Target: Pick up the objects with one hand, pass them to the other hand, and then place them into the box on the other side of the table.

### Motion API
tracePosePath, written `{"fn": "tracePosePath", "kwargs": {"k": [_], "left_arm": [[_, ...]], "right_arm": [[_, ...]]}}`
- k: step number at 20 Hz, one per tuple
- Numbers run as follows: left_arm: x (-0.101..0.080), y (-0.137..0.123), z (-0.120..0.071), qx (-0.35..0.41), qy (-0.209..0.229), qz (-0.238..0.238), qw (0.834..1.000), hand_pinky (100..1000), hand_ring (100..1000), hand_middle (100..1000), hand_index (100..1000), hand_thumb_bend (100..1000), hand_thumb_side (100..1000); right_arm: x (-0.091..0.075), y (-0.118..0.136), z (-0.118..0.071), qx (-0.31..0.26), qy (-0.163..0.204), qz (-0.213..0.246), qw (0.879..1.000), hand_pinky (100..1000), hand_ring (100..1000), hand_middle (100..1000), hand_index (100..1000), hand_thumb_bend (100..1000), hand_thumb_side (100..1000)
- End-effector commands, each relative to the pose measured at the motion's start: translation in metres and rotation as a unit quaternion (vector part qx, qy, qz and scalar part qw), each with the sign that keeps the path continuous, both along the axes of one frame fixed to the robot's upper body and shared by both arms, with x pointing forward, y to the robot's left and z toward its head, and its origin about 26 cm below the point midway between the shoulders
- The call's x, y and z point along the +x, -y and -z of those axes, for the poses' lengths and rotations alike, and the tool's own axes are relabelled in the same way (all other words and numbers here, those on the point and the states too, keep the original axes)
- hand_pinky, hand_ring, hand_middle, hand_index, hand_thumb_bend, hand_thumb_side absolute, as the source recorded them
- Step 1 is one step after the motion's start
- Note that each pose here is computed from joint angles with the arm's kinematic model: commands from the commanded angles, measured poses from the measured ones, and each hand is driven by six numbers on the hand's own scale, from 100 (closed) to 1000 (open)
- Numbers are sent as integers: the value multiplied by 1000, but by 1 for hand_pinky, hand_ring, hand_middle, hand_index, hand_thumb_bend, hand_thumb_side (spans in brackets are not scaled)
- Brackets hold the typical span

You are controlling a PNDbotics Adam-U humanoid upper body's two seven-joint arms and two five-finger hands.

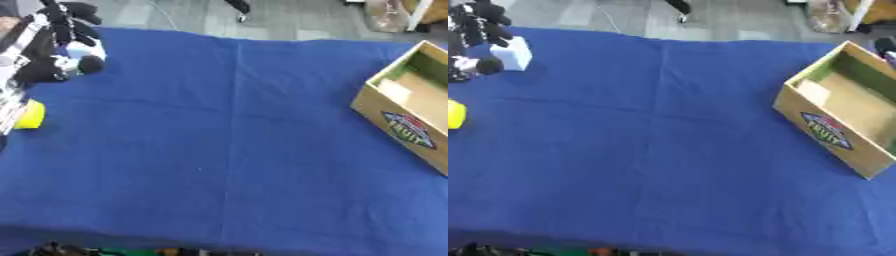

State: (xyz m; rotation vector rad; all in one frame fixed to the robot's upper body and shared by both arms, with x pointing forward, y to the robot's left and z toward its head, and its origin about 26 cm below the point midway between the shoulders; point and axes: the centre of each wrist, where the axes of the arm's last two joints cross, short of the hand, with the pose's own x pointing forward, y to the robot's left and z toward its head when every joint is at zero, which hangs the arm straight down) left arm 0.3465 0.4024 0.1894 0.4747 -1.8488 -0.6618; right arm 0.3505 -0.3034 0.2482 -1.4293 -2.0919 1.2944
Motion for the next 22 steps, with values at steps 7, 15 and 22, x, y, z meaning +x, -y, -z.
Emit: {"fn": "tracePosePath", "kwargs": {"k": [7, 15, 22], "left_arm": [[-3, -79, -24, 161, -139, -167, 963, 690, 663, 687, 794, 887, 356], [-15, -109, -48, 309, -293, -198, 883, 733, 685, 712, 809, 672, 292], [-21, -128, -42, 336, -377, -206, 838, 735, 686, 705, 801, 502, 248]], "right_arm": [[-9, -10, -3, 24, -21, -60, 998, 912, 930, 987, 1000, 115, 100], [-7, -9, 5, 21, -38, -60, 997, 914, 929, 989, 1000, 100, 100], [-7, -9, 7, 21, -43, -49, 998, 917, 927, 991, 1000, 100, 100]]}}
